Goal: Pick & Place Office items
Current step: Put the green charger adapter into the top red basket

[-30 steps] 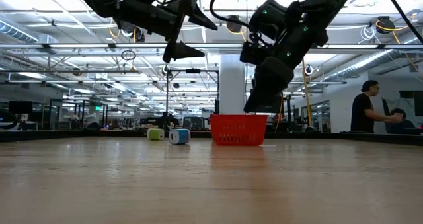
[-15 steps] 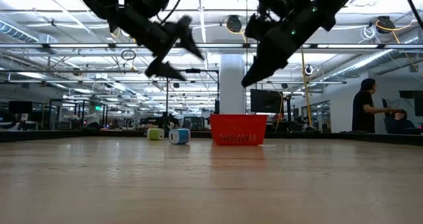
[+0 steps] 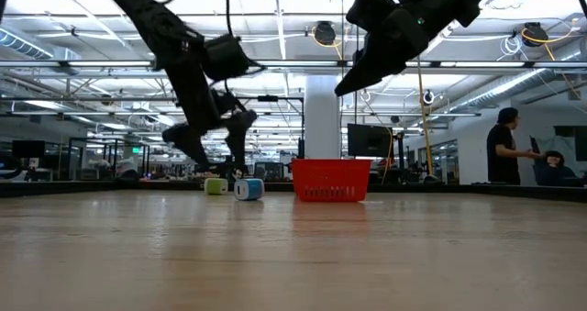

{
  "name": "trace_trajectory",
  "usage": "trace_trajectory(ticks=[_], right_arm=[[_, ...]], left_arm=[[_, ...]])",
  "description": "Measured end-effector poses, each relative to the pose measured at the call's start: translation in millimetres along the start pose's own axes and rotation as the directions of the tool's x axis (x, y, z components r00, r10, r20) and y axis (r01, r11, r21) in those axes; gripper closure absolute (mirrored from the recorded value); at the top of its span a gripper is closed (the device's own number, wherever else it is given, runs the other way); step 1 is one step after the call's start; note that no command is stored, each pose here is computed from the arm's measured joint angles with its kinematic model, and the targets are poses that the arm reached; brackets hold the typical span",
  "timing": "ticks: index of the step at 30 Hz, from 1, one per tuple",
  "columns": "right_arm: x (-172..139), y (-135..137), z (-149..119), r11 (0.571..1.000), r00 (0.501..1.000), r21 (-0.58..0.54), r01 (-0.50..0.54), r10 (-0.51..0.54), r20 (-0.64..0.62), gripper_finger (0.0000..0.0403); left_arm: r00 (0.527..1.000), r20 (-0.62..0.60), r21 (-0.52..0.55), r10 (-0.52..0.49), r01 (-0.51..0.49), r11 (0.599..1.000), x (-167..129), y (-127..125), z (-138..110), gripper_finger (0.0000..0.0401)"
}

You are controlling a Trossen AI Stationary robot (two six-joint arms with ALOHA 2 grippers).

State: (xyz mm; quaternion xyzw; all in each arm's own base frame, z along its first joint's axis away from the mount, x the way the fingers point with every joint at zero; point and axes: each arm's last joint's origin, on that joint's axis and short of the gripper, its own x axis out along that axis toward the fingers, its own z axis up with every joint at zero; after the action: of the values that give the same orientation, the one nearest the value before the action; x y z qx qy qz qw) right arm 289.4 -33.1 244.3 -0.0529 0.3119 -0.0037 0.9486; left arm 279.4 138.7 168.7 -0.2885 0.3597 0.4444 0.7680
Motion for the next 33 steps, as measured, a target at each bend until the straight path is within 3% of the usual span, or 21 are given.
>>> trace_trajectory(ticks=[5,9,15,20,23,26,29,31,33], right_arm=[[0,1,0,1.0,1.0,-0.01,-0.003,0.003,-0.002,0.0248],[0,0,0,1.0,1.0,-0.014,0.003,-0.003,-0.003,0.0248],[0,-1,-1,1.0,1.0,0.015,0.006,-0.006,-0.004,0.0248],[0,-1,-1,1.0,1.0,0.02,0.003,-0.003,-0.007,0.0249],[0,-1,-2,1.0,1.0,0.021,0.001,0.0,-0.018,0.0248],[0,0,-3,1.0,1.0,0.022,0.0,0.001,-0.025,0.0249],[1,0,-6,1.0,0.999,0.008,-0.002,0.002,-0.037,0.0252],[2,0,-8,1.0,0.999,0.005,-0.002,0.002,-0.046,0.0252],[2,0,-8,1.0,0.999,0.004,0.0,0.0,-0.04,0.0252]], left_arm=[[0.998,-0.056,0.053,-0.008,0.011,0.999,27,-4,-10,0.0004],[0.997,-0.063,0.119,-0.036,0.043,0.992,32,-6,-11,0.0004],[0.974,-0.205,0.195,-0.095,0.135,0.971,28,-5,-19,0.0004],[0.941,-0.338,0.204,-0.025,0.099,0.974,14,3,-29,0.0004],[0.921,-0.383,0.216,0.065,0.02,0.976,4,10,-36,0.0004],[0.955,-0.294,0.192,0.046,0.012,0.981,-6,5,-29,0.0004],[0.98,-0.195,0.232,-0.039,0.085,0.969,-14,-4,-20,0.0004],[0.989,-0.117,0.338,-0.085,0.121,0.933,-16,-11,-15,0.0004],[0.992,-0.039,0.499,-0.124,0.126,0.857,-18,-18,-10,0.0004]])
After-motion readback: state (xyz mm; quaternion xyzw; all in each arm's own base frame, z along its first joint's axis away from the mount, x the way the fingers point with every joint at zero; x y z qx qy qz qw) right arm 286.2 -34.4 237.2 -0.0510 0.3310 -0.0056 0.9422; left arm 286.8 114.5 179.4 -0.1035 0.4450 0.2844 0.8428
